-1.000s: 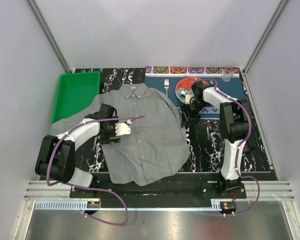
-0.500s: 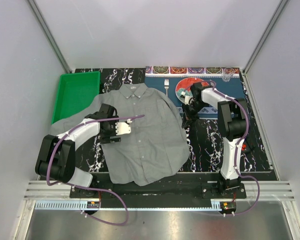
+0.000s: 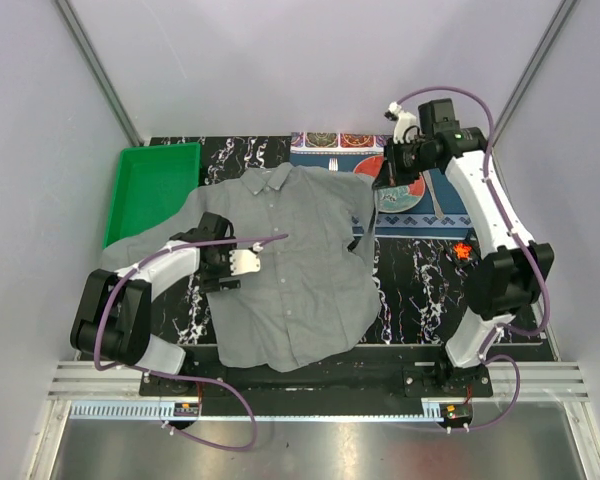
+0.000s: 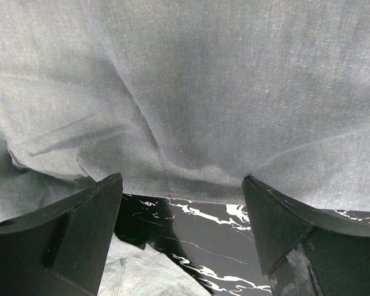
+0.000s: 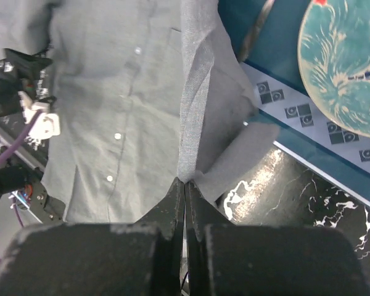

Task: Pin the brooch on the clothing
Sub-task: Flatten out the clothes at the center of the board.

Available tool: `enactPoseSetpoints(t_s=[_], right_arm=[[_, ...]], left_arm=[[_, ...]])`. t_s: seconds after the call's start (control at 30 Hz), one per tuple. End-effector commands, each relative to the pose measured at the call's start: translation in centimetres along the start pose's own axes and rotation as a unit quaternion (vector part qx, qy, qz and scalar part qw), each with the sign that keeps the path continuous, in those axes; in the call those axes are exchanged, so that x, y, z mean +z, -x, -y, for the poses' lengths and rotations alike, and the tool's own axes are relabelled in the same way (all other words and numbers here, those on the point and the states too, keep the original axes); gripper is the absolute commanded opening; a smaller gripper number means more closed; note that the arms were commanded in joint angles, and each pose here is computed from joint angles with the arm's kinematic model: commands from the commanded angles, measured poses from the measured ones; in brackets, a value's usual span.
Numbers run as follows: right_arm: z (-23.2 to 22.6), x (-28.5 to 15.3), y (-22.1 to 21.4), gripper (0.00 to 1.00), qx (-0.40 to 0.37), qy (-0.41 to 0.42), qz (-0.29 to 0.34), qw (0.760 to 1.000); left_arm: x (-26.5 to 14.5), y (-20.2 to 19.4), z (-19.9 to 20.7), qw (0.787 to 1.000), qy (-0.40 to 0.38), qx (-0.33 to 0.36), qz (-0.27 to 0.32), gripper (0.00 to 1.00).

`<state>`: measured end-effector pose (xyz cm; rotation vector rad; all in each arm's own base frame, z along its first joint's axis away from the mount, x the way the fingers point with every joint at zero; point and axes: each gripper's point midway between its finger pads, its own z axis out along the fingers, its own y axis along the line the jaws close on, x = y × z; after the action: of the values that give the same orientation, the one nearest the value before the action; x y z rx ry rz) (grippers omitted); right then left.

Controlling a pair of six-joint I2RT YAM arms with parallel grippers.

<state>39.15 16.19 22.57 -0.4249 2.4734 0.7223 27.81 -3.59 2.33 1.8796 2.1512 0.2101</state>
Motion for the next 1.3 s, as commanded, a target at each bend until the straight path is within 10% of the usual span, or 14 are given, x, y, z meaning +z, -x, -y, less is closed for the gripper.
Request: enactPoseSetpoints(t_s=[0.0,0.3,0.57,0.9,1.27], right_arm=[[-2.6,-1.8,0.0,0.0,0.0,0.046,-0.004,0.999],[-4.4,0.5,-2.6,0.0,0.04,0.149,-0.061,0.986],[3.8,2.7,-2.0,0.73,0.059,-0.014,-0.05,0.997],[4.4,-0.2,-11.3,0.88,0.115,-0.084,-0.083,0.986],[2.1,4.2,-14.7,0.77,0.214,0.011,-0.098,0.972]], left_arm=[[0.3,-0.5,-1.1,1.0,0.022,-0.012,-0.005,0.85],[0.1,-1.0,-1.3,1.0,0.023,-0.019,-0.008,0.84],[-0.1,-0.7,-1.3,0.999,0.02,-0.024,-0.003,0.85],[-0.2,-0.5,-1.3,0.999,0.018,-0.03,0.002,0.85],[-0.3,-0.6,-1.3,0.999,0.019,-0.034,-0.001,0.85]])
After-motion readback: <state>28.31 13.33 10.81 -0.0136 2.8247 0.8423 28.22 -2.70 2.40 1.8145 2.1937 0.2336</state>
